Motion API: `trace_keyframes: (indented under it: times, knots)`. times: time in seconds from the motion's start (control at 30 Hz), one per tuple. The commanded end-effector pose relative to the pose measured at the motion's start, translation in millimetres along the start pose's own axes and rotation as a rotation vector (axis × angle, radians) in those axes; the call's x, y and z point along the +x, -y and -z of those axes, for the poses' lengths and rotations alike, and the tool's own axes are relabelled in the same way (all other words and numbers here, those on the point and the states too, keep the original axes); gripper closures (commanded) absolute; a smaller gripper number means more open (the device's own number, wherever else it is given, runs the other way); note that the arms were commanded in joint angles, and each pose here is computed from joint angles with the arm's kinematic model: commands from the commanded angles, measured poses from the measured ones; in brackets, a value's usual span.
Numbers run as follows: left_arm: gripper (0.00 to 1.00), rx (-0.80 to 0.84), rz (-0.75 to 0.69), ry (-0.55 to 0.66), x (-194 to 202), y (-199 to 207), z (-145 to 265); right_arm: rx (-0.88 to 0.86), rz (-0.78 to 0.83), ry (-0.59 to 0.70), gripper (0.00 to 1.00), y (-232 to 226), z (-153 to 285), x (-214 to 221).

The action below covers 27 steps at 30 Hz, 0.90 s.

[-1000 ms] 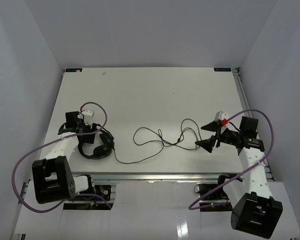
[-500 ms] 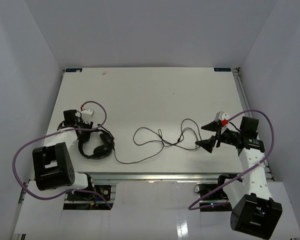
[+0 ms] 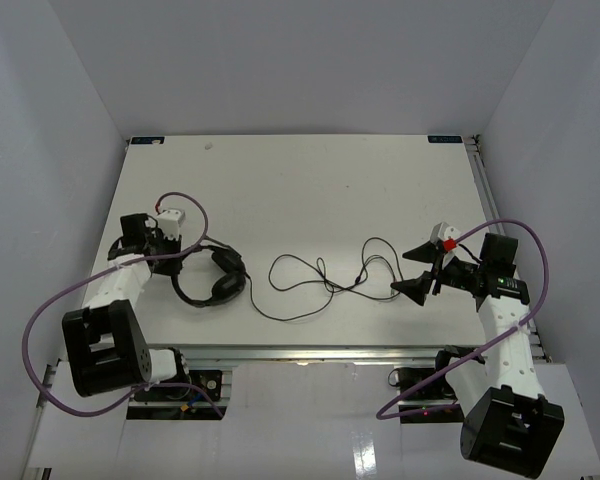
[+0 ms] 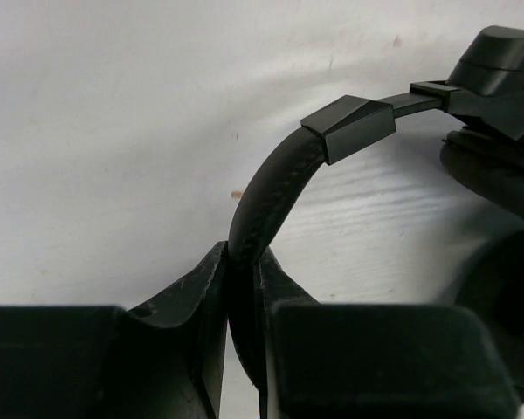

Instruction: Wrap the headphones

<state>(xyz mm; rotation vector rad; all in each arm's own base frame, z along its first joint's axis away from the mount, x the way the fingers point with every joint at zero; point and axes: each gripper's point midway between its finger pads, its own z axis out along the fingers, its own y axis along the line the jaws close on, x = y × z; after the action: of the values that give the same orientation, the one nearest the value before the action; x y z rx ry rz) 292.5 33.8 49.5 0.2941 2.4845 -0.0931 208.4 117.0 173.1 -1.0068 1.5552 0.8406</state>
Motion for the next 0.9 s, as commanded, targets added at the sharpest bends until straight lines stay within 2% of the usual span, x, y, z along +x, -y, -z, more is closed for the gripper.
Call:
trace_keyframes:
  times: [0.0, 0.1, 0.2, 0.3, 0.53, 0.63, 0.73, 0.87]
  knots:
    - [1.00, 0.122, 0.135, 0.230, -82, 24, 37, -0.065, 0.000, 0.033, 0.10, -8, -4, -9]
    - [1.00, 0.201, 0.203, 0.279, -115, 51, 52, -0.151, -0.048, -0.052, 0.10, -15, -24, -11]
    - [1.00, 0.276, 0.219, 0.290, -140, 88, 58, -0.184, -0.006, -0.122, 0.10, -16, -52, -30]
    - [1.00, 0.355, 0.233, 0.274, -158, 132, 56, -0.171, -0.076, -0.107, 0.10, -13, -78, -53]
    - [1.00, 0.431, 0.324, 0.300, -188, 176, 56, -0.067, -0.164, -0.055, 0.10, -6, -130, -107]
    - [1.00, 0.452, 0.356, 0.344, -206, 183, 66, -0.163, -0.095, 0.020, 0.10, -17, -143, -121]
    - [1.00, 0.477, 0.361, 0.372, -219, 189, 77, -0.391, 0.013, 0.059, 0.10, -41, -149, -113]
    - [1.00, 0.513, 0.373, 0.407, -230, 194, 96, -0.554, -0.011, 0.123, 0.10, -55, -166, -93]
